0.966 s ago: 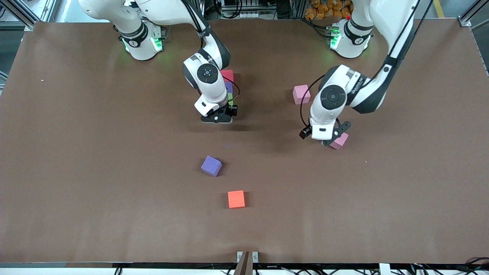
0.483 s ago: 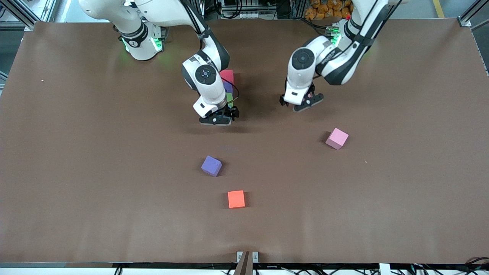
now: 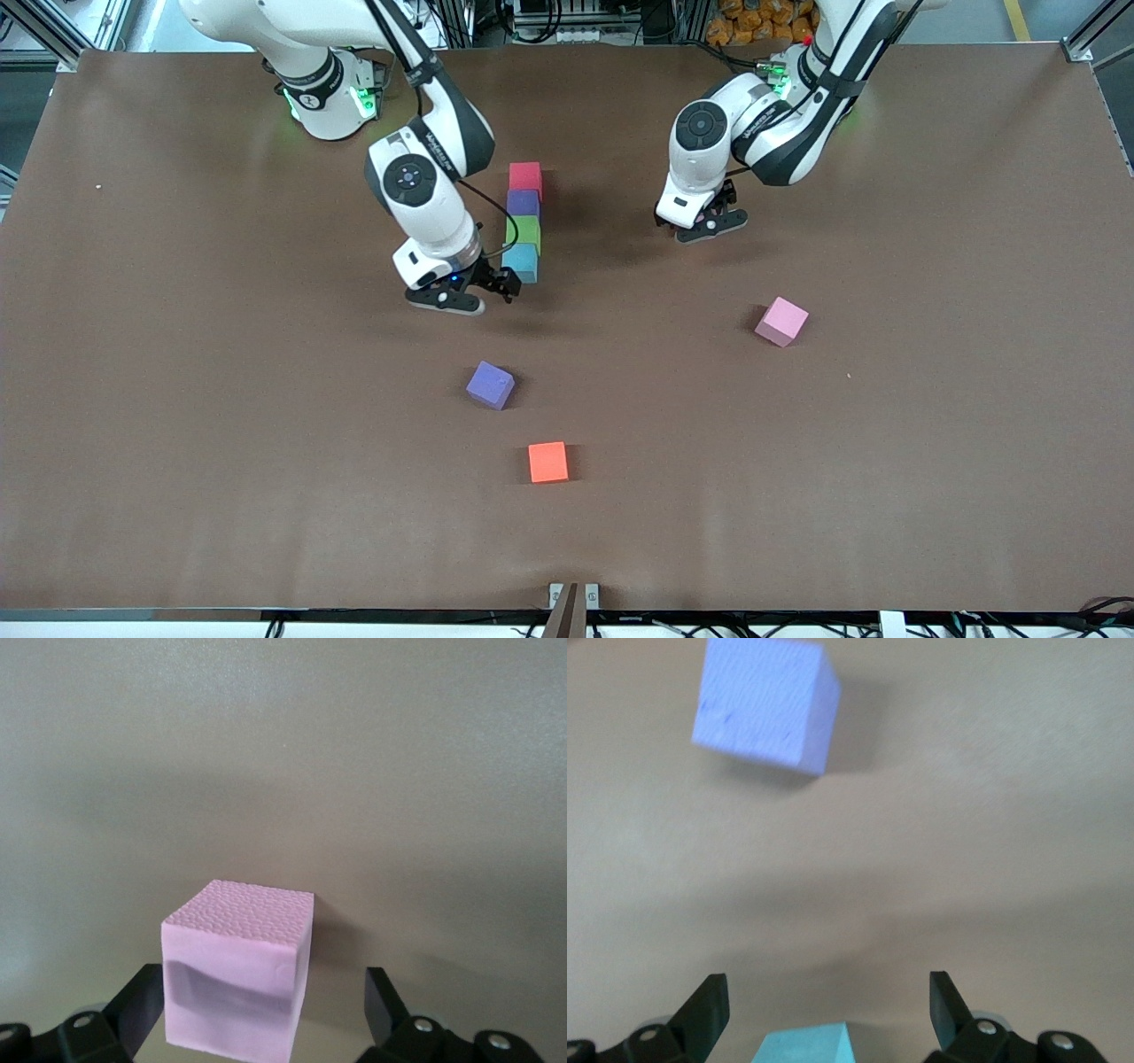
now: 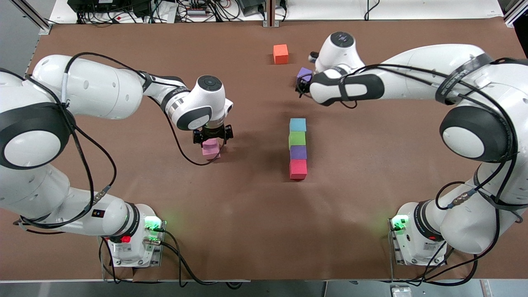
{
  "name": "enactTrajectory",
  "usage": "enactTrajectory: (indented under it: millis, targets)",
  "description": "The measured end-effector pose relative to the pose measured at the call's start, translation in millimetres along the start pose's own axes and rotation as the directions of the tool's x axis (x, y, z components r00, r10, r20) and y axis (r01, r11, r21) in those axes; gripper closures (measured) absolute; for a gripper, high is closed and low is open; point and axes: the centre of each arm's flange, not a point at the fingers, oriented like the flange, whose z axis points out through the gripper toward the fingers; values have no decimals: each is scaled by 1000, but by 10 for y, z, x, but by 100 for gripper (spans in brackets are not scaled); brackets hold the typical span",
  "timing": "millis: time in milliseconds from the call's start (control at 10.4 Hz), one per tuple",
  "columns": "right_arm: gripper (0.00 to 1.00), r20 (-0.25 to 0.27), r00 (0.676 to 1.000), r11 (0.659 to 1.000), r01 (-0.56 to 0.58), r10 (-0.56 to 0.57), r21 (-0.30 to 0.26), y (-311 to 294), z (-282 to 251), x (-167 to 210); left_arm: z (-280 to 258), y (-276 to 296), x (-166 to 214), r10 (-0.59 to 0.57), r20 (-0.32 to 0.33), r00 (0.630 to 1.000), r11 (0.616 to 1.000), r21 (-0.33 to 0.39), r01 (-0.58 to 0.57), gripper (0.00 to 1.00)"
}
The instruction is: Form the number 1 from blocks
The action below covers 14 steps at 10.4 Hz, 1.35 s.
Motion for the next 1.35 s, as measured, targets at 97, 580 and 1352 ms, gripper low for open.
enactTrajectory:
  millis: [97, 580, 1352]
  targets:
    - [0, -10, 1000, 1000, -26, 26, 6, 91, -30, 130, 14, -10, -3, 3, 2, 1000, 1000, 3, -3, 0]
    - [0, -50, 996, 998, 69, -69, -10, 1000, -642, 1058, 253, -111, -6, 7, 55, 998, 999, 33, -9, 0]
    - [0, 0, 956, 935, 286, -293, -210, 1439, -2520, 1831, -342, 378, 777, 32, 17, 999, 991, -131, -29, 40]
